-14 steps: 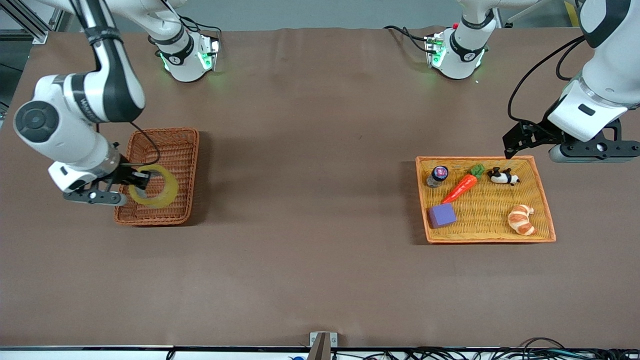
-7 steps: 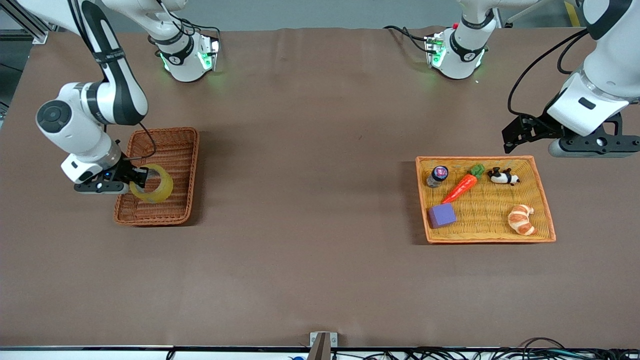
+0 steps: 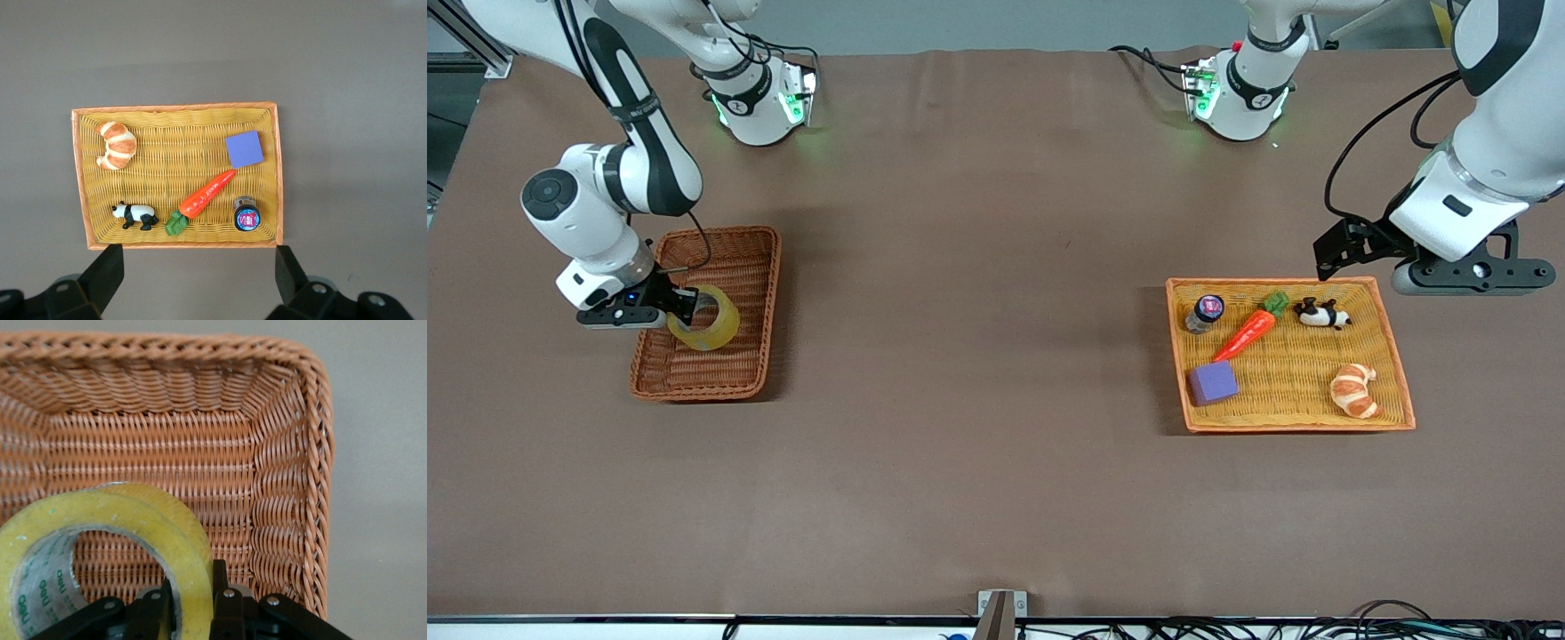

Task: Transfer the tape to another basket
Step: 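Lower the tape roll into the brown basket with the right gripper, then open the right gripper and release the tape roll in the basket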

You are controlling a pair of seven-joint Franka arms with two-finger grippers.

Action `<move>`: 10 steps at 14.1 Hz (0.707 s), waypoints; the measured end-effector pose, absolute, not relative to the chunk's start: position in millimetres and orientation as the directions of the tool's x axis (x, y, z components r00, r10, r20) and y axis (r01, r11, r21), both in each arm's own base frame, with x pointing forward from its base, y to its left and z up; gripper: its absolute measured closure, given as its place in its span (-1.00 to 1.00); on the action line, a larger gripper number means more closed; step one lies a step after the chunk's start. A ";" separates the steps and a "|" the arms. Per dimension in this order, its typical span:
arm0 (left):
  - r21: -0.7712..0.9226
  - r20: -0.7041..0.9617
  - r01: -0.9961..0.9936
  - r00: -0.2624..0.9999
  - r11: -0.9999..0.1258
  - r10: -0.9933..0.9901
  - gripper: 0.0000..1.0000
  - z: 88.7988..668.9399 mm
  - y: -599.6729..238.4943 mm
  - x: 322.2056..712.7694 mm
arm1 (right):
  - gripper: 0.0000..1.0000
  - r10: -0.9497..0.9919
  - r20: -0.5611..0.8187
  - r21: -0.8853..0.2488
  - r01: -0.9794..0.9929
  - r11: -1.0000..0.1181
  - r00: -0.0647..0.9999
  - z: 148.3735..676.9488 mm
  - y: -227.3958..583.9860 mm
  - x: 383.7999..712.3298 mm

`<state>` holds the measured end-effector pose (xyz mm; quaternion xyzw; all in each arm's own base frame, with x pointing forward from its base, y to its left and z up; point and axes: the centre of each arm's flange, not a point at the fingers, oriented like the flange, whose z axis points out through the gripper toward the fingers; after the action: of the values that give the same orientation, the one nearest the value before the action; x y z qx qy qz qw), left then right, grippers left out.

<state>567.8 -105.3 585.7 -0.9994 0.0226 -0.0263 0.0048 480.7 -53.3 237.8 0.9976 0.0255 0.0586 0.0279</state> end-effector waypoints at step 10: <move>-0.003 0.046 -0.049 0.998 -0.999 -0.049 -1.00 583.3 -105.6 567.5 | -0.73 0.095 0.121 0.061 0.088 -0.994 0.988 244.6 -42.3 492.8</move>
<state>567.5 -105.6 583.3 -0.9994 0.0245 -0.0232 0.0011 492.8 -42.3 244.6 0.9966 0.0461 0.0618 0.0276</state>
